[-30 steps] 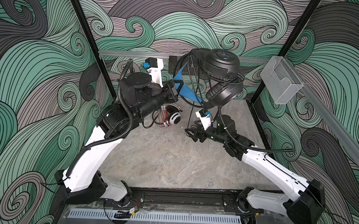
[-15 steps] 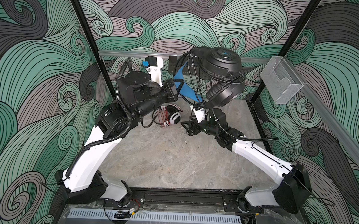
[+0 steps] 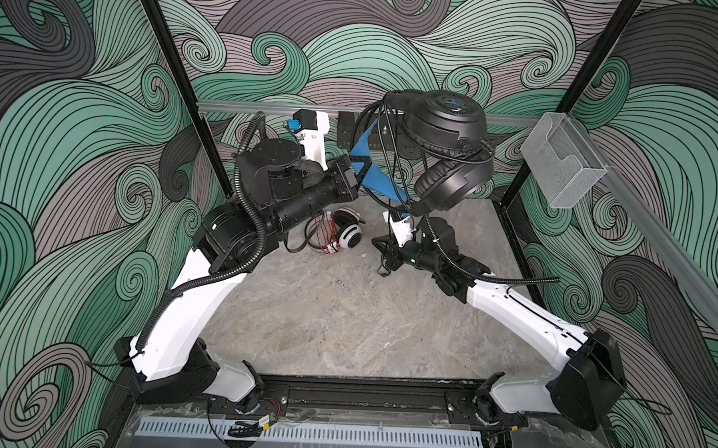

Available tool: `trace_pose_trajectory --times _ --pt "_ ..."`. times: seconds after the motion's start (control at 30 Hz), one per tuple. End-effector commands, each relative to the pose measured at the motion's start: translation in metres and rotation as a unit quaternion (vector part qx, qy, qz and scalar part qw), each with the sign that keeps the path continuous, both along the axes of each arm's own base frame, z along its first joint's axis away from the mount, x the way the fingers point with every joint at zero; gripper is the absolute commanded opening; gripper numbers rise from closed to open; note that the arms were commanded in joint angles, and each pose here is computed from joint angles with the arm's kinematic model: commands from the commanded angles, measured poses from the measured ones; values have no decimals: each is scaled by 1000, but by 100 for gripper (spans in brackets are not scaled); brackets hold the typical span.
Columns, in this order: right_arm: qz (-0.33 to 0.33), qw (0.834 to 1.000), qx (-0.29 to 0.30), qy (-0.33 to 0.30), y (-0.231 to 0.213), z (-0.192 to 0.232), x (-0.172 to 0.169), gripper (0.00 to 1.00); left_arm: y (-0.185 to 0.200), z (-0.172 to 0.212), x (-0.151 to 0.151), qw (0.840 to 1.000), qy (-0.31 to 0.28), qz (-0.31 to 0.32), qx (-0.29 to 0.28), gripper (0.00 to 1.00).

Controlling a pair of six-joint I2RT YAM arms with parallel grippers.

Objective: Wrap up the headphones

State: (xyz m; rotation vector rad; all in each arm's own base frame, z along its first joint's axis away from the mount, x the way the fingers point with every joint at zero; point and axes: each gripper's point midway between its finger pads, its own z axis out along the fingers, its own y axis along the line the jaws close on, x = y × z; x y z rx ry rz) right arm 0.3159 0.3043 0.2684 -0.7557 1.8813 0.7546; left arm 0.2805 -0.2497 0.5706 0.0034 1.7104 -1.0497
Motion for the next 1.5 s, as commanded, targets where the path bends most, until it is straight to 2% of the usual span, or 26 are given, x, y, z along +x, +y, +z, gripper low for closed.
trace_pose_trajectory --times 0.0,0.33,0.43,0.63,0.77,0.93,1.13,1.17,1.33,1.47 --pt "4 999 -42 -6 -11 -12 -23 0 24 39 -3 998 -31 23 -59 0" --pt "16 989 -145 13 -43 -49 -69 0 66 31 20 994 -39 101 -8 0" --pt "37 976 -214 1 -47 -64 -88 0 73 25 25 992 -40 122 14 0" --pt "72 952 -292 -62 -50 -61 -125 0 102 -6 46 973 -29 211 94 0" --pt "99 925 -339 -138 -47 -36 -146 0 115 -39 69 942 -19 263 209 0" --pt "130 874 -387 -264 -34 27 -160 0 117 -101 95 898 6 280 339 0" --pt "129 845 -391 -341 -19 92 -154 0 118 -168 95 851 35 266 450 0" --pt "131 842 -390 -348 -16 97 -153 0 121 -171 89 850 36 267 452 0" --pt "139 837 -390 -359 -3 111 -152 0 120 -202 68 866 66 242 433 0" --pt "130 826 -401 -374 4 122 -145 0 103 -228 54 867 69 186 457 0"
